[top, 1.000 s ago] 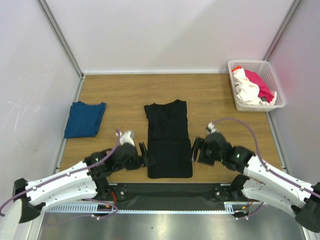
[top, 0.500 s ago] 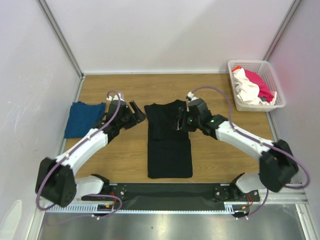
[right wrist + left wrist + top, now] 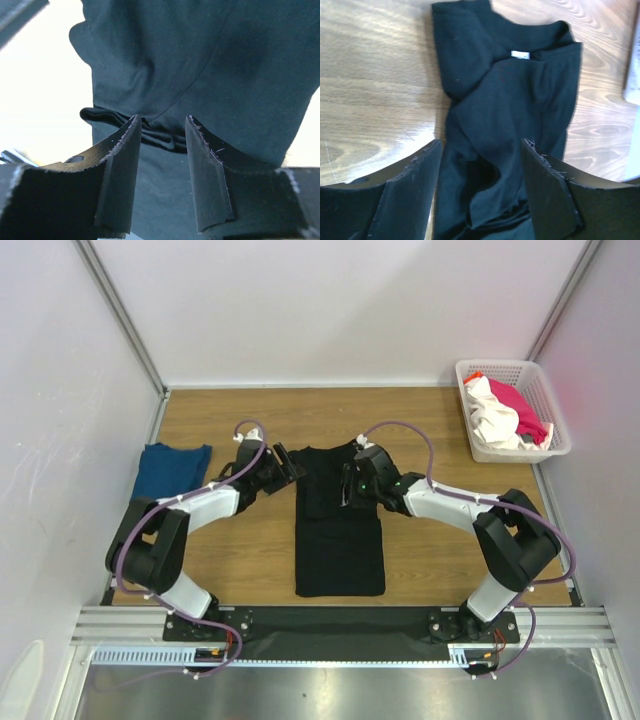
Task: Fold and stack the t-shirts
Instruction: Fold the tshirt
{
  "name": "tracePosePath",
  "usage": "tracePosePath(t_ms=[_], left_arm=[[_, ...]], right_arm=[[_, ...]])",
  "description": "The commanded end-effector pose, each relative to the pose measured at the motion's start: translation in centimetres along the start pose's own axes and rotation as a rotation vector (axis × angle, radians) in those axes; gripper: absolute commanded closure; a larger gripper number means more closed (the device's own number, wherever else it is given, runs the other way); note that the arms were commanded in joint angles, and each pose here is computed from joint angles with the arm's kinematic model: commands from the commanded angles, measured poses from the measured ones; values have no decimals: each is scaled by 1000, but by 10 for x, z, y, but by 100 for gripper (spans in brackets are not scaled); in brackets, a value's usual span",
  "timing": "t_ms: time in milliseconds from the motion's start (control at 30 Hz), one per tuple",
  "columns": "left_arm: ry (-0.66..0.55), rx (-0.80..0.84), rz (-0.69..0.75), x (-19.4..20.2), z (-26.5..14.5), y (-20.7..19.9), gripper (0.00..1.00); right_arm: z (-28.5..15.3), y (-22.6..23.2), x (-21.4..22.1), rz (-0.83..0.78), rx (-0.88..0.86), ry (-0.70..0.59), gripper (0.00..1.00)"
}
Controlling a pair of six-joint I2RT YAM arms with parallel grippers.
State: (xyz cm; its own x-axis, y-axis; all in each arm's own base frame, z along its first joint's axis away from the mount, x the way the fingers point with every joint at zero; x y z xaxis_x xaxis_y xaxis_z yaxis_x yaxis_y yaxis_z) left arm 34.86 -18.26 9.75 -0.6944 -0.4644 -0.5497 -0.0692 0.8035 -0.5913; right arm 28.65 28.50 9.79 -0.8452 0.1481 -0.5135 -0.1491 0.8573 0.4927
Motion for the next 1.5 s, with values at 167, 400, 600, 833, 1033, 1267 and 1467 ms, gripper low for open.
tracePosePath(t_ms=[167,400,600,833,1033,1267,1467], left_arm=[[-51,36,-10,-12,22,-5,40],[-59,16,2,-15,34,-2,68],[-113,9,29,-31,36,-7,100],[-185,-29,127,-58,34,-15,100],[-162,-72,169,-64,47,-13,100],[-113,-193,129,-49,51,12,99],[-126,-261,106,-49,46,26,95]], right_arm=[[-13,3,-20,21,-1,-81,54],[-23,-8,-19,38,29,-100,54],[-27,-13,-16,49,40,-105,54],[-28,-16,-10,51,41,-95,54],[-22,-16,-7,50,38,-79,54],[-12,-24,-11,52,61,-87,53],[-1,-18,-26,32,50,-98,53]])
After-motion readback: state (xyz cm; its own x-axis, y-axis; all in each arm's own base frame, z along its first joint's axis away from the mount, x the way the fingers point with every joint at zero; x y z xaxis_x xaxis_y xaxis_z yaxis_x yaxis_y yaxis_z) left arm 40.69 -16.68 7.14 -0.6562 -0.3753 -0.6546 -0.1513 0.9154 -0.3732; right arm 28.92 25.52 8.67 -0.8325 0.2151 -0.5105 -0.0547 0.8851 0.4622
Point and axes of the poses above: each gripper's point midway between its finger pads, its own z axis out along the fingers, its own y axis along the line the jaws close on, x = y × z, the point moved 3 cm from there along -z, back along the fingers, and after that the axes turned 3 degrees about z, right-handed, at the moved point
